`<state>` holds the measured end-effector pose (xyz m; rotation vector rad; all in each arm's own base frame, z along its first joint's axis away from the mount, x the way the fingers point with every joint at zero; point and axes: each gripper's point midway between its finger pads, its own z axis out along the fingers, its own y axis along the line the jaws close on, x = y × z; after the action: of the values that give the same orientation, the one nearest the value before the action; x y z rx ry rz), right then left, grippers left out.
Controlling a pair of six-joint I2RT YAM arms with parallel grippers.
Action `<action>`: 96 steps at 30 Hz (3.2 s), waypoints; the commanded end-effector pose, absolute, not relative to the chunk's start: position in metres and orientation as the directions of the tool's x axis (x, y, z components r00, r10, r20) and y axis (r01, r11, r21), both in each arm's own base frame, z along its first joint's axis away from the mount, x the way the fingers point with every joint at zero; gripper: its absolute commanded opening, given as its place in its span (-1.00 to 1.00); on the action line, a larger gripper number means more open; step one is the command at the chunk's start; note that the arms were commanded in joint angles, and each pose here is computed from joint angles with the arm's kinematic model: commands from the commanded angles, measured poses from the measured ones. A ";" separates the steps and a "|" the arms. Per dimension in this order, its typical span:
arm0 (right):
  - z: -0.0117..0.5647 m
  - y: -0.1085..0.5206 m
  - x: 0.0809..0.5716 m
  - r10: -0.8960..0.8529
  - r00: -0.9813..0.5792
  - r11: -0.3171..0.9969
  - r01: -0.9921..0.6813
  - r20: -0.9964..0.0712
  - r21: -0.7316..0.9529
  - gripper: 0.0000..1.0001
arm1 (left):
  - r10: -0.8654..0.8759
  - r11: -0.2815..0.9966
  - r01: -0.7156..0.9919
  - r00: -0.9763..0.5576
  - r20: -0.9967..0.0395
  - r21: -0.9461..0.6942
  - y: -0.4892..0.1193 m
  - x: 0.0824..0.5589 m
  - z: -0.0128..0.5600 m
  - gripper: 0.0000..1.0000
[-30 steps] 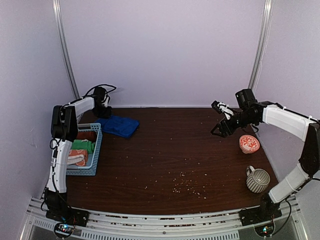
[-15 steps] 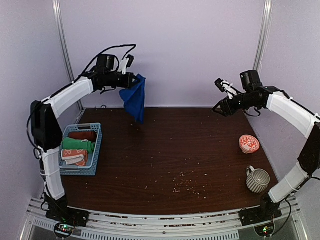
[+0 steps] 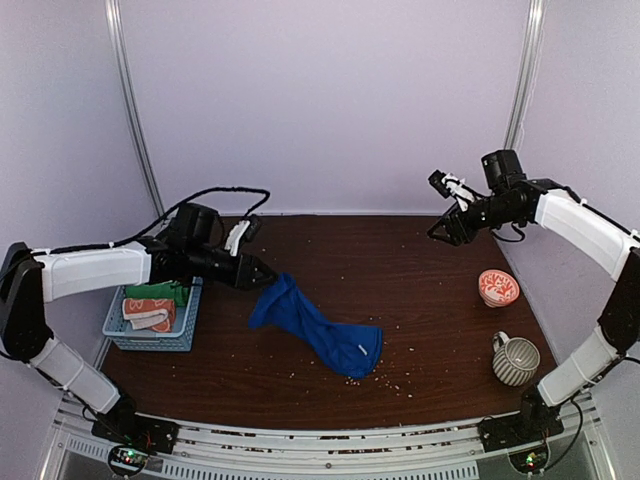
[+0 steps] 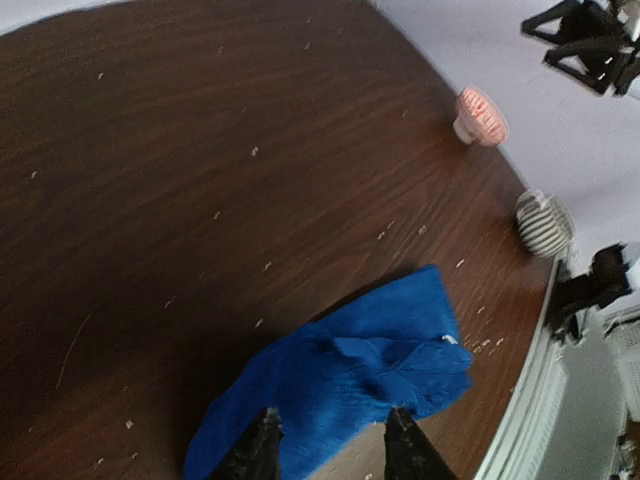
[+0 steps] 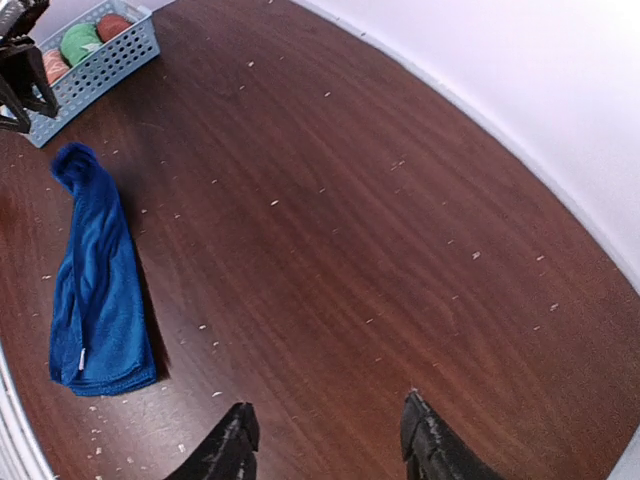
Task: Roll the towels
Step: Place the towel at the center of the board, then pick up the towel from the center of the board.
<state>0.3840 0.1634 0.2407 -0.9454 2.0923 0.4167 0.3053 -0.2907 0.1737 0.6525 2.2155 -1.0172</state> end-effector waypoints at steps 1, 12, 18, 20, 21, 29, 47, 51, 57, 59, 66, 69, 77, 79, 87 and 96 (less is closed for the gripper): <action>0.196 0.188 0.337 -0.635 -0.374 0.457 -0.888 -0.676 0.062 -0.15 | 0.195 0.712 0.611 -0.645 -0.739 -0.346 -0.261 0.312 0.178 -0.05; 0.120 0.285 0.218 -0.877 0.030 0.018 -0.995 -0.480 -0.095 -0.19 | 0.109 0.715 0.600 -0.603 -0.790 -0.360 -0.258 0.312 0.172 -0.04; 0.096 0.339 0.181 -0.881 0.125 -0.089 -0.991 -0.456 -0.101 -0.20 | 0.062 0.711 0.583 -0.609 -0.791 -0.393 -0.263 0.320 0.174 -0.10; 0.088 0.354 0.173 -0.881 0.123 -0.096 -0.992 -0.456 -0.081 -0.21 | 0.051 0.710 0.579 -0.610 -0.791 -0.401 -0.263 0.319 0.177 -0.11; 0.084 0.361 0.171 -0.881 0.117 -0.092 -0.993 -0.458 -0.078 -0.20 | 0.044 0.711 0.576 -0.609 -0.792 -0.403 -0.262 0.319 0.178 -0.12; 0.071 0.402 0.163 -0.885 0.069 -0.010 -0.992 -0.460 -0.128 0.08 | 0.036 0.732 0.563 -0.595 -0.803 -0.384 -0.255 0.319 0.183 -0.11; 0.036 0.396 0.176 -0.941 0.012 0.055 -0.981 -0.338 -0.188 -0.25 | 0.048 0.747 0.544 -0.618 -0.785 -0.382 -0.251 0.315 0.166 -0.11; 0.030 0.392 0.177 -0.950 0.006 0.056 -0.980 -0.313 -0.190 -0.52 | 0.050 0.750 0.543 -0.616 -0.786 -0.378 -0.250 0.317 0.165 -0.11; 0.054 0.390 0.186 -0.941 0.001 0.076 -0.974 -0.339 -0.215 -0.87 | 0.057 0.755 0.541 -0.617 -0.785 -0.371 -0.250 0.317 0.165 -0.10; 0.072 0.386 0.198 -0.933 -0.021 0.107 -0.969 -0.359 -0.222 -0.94 | 0.058 0.754 0.543 -0.616 -0.786 -0.370 -0.250 0.317 0.166 -0.10; 0.209 0.377 0.287 -0.798 -0.065 0.328 -0.881 -0.598 -0.341 -1.00 | 0.053 0.771 0.545 -0.569 -0.820 -0.328 -0.245 0.323 0.186 -0.11; 0.307 0.365 0.322 -0.660 -0.025 0.439 -0.824 -0.751 -0.358 -1.00 | 0.044 0.779 0.550 -0.528 -0.848 -0.302 -0.242 0.325 0.203 -0.11; 0.511 0.302 0.328 -0.394 0.217 0.605 -0.670 -0.893 -0.430 -1.00 | 0.033 0.751 0.606 -0.433 -0.901 -0.264 -0.244 0.322 0.236 -0.10; 0.523 0.291 0.333 -0.375 0.219 0.632 -0.651 -0.901 -0.421 -1.00 | 0.029 0.741 0.613 -0.435 -0.900 -0.273 -0.246 0.323 0.234 -0.10; 0.415 0.261 0.373 -0.536 0.045 0.643 -0.626 -0.843 -0.441 -1.00 | 0.091 0.563 0.739 -0.500 -0.861 -0.370 -0.295 0.308 0.206 -0.21; 0.371 0.193 0.378 -0.455 -0.111 0.728 -0.618 -0.884 -0.297 -1.00 | 0.293 0.353 0.859 -0.478 -0.828 -0.371 -0.410 0.275 0.166 -0.13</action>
<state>0.3936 0.2095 0.3263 -0.9412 1.8517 0.1044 0.2859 -0.3544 0.1557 0.8465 2.0772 -0.9967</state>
